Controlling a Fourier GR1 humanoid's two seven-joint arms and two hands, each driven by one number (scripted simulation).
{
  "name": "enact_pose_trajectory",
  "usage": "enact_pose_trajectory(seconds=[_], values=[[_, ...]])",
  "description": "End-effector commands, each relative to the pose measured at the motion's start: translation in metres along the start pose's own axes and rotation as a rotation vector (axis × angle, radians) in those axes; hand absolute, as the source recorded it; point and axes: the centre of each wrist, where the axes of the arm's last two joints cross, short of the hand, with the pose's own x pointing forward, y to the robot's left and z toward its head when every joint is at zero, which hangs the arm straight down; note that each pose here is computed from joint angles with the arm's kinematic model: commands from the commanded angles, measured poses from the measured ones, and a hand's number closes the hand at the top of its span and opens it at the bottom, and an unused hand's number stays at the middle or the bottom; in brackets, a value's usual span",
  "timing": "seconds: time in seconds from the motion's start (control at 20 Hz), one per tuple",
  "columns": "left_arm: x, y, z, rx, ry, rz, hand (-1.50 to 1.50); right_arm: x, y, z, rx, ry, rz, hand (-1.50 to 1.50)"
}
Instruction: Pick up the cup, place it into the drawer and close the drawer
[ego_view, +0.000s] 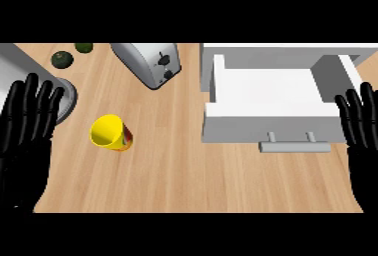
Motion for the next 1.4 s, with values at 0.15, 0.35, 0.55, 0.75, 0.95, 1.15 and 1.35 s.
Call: enact_pose_trajectory(seconds=[0.15, 0.35, 0.55, 0.75, 0.95, 1.15, 1.35], values=[[-0.010, 0.039, -0.022, -0.228, -0.017, 0.097, -1.50, 0.012, 0.002, -0.010, 0.016, -0.032, -0.012, -1.50], [-0.046, 0.044, -0.008, -0.201, 0.189, 0.323, -1.50, -0.005, 0.015, -0.007, 0.175, 0.096, -0.003, -1.50], [-0.069, 0.075, -0.018, -0.231, 0.216, 0.344, -1.50, -0.006, 0.010, -0.020, 0.173, 0.095, -0.010, -1.50], [-0.086, 0.087, -0.035, -0.209, 0.247, 0.325, -1.50, -0.017, 0.001, -0.035, 0.177, 0.103, -0.013, -1.50], [-0.123, 0.096, -0.012, -0.182, 0.309, 0.271, -1.50, -0.020, -0.001, -0.031, 0.162, 0.094, -0.027, -1.50], [-0.153, 0.088, -0.020, -0.181, 0.348, 0.255, -1.50, -0.018, 0.009, -0.054, 0.183, 0.074, -0.022, -1.50], [-0.170, 0.109, 0.010, -0.153, 0.386, 0.238, -1.50, -0.011, -0.013, -0.049, 0.184, 0.075, -0.009, -1.50]])
